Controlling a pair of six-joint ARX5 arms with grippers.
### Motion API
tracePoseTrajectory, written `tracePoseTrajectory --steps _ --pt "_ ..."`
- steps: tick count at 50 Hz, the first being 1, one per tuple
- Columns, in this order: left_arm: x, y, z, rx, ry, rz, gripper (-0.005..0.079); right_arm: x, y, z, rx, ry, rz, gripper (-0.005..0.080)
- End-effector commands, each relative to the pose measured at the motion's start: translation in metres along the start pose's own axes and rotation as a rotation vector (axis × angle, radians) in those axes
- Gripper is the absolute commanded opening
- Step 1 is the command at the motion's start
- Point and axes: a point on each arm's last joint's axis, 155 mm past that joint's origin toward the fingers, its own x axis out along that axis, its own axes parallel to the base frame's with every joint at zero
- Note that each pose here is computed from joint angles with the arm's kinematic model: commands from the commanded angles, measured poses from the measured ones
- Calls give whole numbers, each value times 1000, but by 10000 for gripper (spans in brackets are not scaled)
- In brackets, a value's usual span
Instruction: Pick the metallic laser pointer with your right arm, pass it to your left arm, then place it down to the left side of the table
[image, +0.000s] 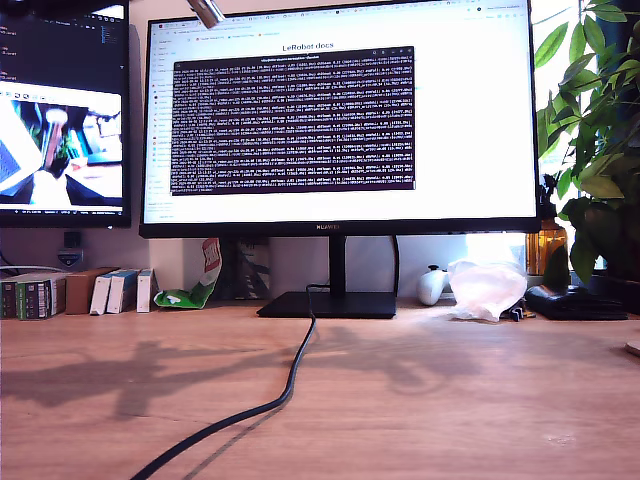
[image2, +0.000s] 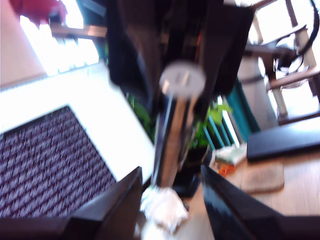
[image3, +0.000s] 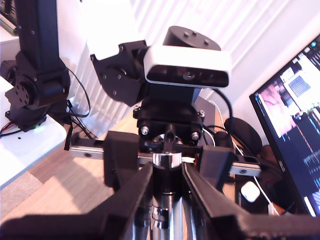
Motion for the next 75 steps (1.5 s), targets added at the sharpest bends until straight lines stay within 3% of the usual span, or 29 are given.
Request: tracePoseTrajectory --steps 1,14,29,33,43,57,67,75 --pt "5 0 1 -15 -16 -2 339 6 4 5 -2 -17 15 -11" --pt "14 -2 10 -2 -45 16 316 14 9 19 -24 -63 36 -11" --pt "15 -3 13 10 -55 14 81 16 11 21 -4 -70 46 -11" --pt "15 -3 13 11 -55 14 -30 16 11 21 4 -68 45 -11" --pt "15 0 13 11 -55 26 -19 16 12 20 8 -66 46 15" --pt "11 7 11 49 -44 56 -20 15 10 9 63 -12 34 227" --pt "1 23 8 64 -25 105 -20 3 2 -5 96 35 -2 232" --pt "-11 37 9 90 -12 139 -20 -24 -9 -34 151 137 -64 230"
